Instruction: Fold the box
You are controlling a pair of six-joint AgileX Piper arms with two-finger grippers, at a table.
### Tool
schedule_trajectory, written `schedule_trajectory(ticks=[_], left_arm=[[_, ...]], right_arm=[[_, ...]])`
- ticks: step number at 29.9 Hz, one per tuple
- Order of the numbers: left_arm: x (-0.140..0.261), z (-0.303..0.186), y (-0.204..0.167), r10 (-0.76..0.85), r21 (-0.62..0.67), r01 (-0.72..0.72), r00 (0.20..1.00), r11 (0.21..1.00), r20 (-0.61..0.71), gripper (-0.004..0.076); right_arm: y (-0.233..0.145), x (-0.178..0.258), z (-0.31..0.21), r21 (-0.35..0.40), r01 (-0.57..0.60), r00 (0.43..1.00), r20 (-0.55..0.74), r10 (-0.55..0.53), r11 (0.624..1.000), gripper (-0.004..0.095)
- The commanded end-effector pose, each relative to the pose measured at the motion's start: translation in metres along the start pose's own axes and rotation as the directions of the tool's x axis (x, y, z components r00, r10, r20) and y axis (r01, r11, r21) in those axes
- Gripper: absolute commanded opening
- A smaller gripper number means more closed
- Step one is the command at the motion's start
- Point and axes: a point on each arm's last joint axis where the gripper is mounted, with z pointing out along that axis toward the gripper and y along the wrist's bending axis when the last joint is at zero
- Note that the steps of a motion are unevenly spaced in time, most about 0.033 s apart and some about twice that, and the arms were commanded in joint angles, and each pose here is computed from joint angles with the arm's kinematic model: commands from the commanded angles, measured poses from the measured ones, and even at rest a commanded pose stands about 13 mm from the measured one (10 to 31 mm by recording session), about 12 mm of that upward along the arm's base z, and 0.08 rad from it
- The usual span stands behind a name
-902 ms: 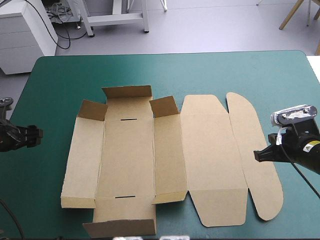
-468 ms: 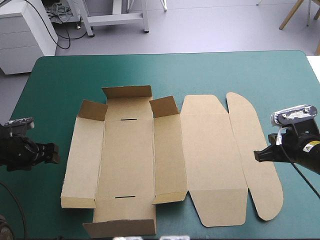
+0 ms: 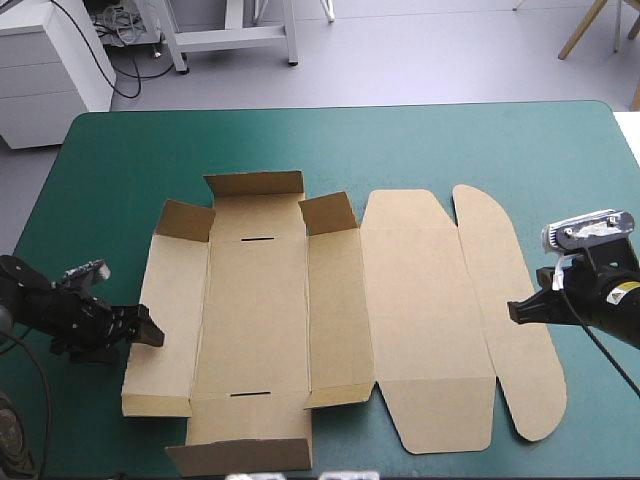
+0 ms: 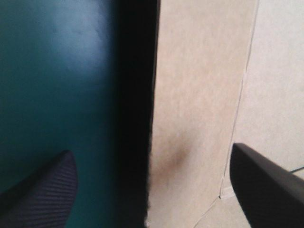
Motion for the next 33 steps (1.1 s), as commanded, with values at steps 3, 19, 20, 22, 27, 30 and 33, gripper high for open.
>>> schedule_trajectory(ticks=[3, 19, 20, 22, 27, 30, 33], left_arm=[[0.01, 0.01, -0.011, 0.021, 0.135, -0.024, 0.999, 0.99, 0.029, 0.0619], [0.008, 0.018, -0.018, 0.037, 0.247, -0.058, 0.995, 0.967, 0.089, 0.0619], [0.007, 0.018, -0.018, 0.04, 0.252, -0.063, 0.995, 0.966, 0.094, 0.0619], [0.006, 0.019, -0.017, 0.036, 0.251, -0.059, 0.995, 0.966, 0.096, 0.0619], [0.005, 0.023, -0.014, 0.025, 0.251, -0.042, 0.997, 0.967, 0.071, 0.0619], [0.004, 0.026, -0.012, 0.02, 0.257, -0.033, 0.998, 0.966, 0.054, 0.0612], [0.003, 0.029, -0.011, 0.015, 0.261, -0.026, 0.999, 0.965, 0.041, 0.0551]], right_arm=[[0.0, -0.009, -0.009, 0.018, 0.004, 0.997, 0.08, -0.005, 1.0, -0.0019], [0.0, -0.009, -0.009, 0.018, 0.004, 0.997, 0.08, -0.005, 1.0, -0.0019], [0.0, -0.009, -0.009, 0.018, 0.004, 0.997, 0.08, -0.005, 1.0, -0.0019], [0.0, -0.009, -0.009, 0.018, 0.004, 0.997, 0.08, -0.005, 1.0, -0.0019], [0.0, -0.01, -0.009, 0.019, 0.004, 0.997, 0.082, -0.005, 1.0, -0.0019], [-0.001, -0.01, -0.009, 0.019, 0.003, 0.996, 0.084, -0.005, 1.0, -0.0019], [-0.001, -0.01, -0.009, 0.019, 0.003, 0.996, 0.084, -0.005, 1.0, -0.0019]])
